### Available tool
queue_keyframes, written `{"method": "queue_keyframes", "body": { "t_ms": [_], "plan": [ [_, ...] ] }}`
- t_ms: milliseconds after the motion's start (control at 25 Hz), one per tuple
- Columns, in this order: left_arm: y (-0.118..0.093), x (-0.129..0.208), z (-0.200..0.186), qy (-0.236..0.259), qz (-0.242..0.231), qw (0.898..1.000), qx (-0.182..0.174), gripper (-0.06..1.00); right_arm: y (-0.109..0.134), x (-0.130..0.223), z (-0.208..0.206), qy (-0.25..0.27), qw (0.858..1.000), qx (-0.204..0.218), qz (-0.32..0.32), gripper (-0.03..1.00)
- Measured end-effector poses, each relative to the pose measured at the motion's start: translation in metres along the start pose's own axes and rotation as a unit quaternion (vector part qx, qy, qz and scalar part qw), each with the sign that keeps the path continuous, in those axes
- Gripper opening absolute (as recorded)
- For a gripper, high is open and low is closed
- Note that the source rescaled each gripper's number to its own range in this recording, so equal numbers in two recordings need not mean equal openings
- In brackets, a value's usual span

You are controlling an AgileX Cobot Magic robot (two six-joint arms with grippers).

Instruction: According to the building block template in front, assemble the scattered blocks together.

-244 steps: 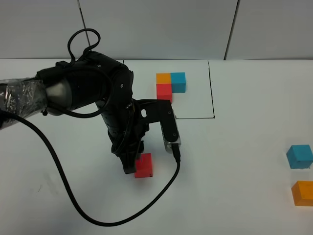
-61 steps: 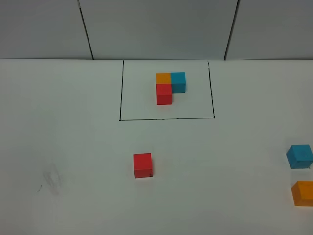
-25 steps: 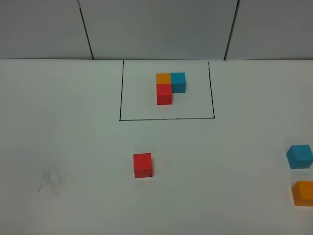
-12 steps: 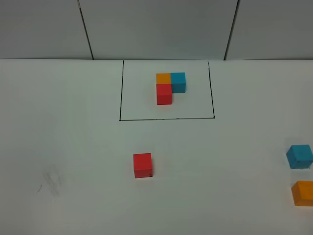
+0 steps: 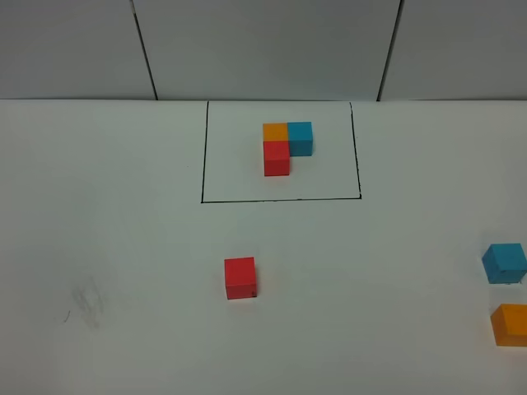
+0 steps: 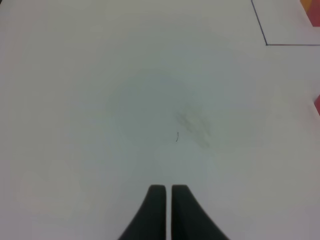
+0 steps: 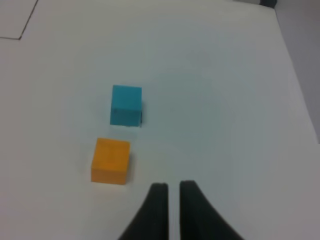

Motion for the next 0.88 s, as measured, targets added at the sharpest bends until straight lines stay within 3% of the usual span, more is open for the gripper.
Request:
{"method": "queue_keyframes", "body": {
  "t_ms": [240, 560, 680, 880],
  "plan": [
    [0.000, 0.000, 0.000, 0.000, 0.000, 1.000, 0.000, 0.00, 0.000, -0.001, 0.000, -0.005, 1.000, -0.001, -0.021, 0.25],
    [0.000, 0.000, 0.000, 0.000, 0.000, 1.000, 0.000, 0.00, 0.002, -0.003, -0.001, -0.010, 1.000, -0.009, -0.027, 0.82],
    [0.000, 0.000, 0.000, 0.000, 0.000, 1.000, 0.000, 0.00, -0.001, -0.009, -0.008, -0.025, 1.000, -0.004, -0.019, 0.88],
    [0.000, 0.000, 0.000, 0.000, 0.000, 1.000, 0.000, 0.00, -0.008, -0.030, -0.016, -0.006, 1.000, -0.009, -0.013, 0.87]
  ]
}}
Point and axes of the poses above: a point on each arm's last joint axis where the gripper is mounted, z pointing out along that axis toward the gripper, y along the wrist's bending axis when the last joint is at zero, x = y × z, the point moved 2 cm from there along z, pointing out along that axis toward the gripper, and after that the axes turned 9 degrees about -z, right-handed, at the moved point
